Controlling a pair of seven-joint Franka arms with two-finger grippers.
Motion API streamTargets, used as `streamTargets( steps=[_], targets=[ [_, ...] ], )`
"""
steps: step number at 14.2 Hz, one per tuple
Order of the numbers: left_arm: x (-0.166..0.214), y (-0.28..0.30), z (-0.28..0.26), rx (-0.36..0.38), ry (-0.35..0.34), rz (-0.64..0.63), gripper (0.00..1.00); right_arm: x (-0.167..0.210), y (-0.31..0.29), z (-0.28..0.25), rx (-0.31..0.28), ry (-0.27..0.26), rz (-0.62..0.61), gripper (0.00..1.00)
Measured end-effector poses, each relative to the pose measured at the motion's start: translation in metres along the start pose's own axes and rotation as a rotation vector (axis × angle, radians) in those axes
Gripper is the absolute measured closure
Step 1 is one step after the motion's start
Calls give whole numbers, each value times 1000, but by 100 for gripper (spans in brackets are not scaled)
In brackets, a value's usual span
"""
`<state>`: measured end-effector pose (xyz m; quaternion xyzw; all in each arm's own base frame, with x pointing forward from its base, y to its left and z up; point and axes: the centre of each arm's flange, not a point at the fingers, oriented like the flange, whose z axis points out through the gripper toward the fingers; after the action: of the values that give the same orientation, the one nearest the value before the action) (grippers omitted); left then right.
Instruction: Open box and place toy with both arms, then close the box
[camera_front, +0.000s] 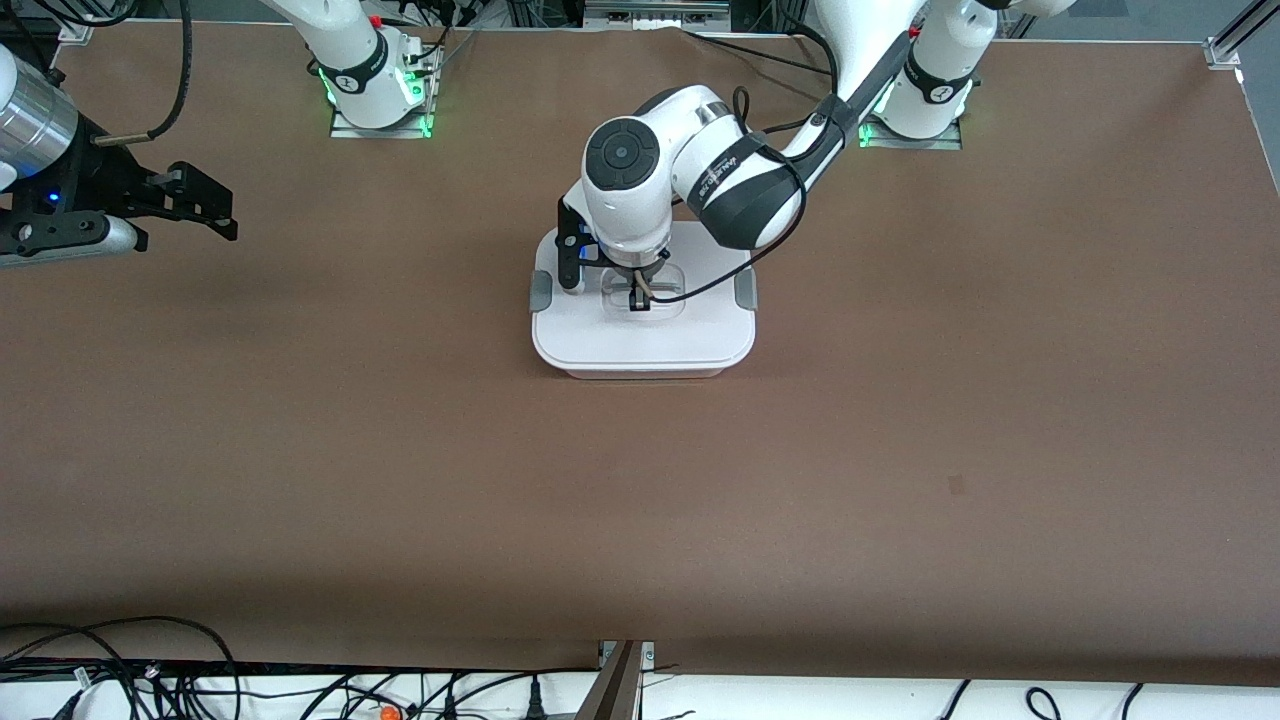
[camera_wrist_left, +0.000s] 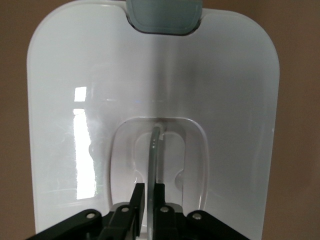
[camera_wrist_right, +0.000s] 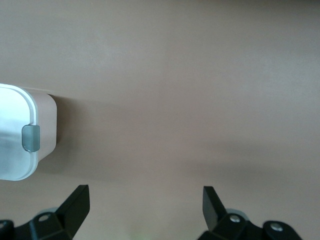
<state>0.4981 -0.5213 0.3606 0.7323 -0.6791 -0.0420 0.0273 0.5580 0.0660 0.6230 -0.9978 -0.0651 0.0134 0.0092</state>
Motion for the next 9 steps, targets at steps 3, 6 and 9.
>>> streamTargets(
  steps=[3, 6, 9],
  targets=[
    [2, -2, -9, 13, 19, -47, 53, 0, 2, -2, 0, 6, 4, 0],
    [5, -7, -40, 41, 59, -95, 22, 0, 2, -3, 2, 8, 5, 0],
    [-10, -21, -84, 60, 80, -233, 0, 0, 2, -3, 3, 12, 4, 0]
  ],
)
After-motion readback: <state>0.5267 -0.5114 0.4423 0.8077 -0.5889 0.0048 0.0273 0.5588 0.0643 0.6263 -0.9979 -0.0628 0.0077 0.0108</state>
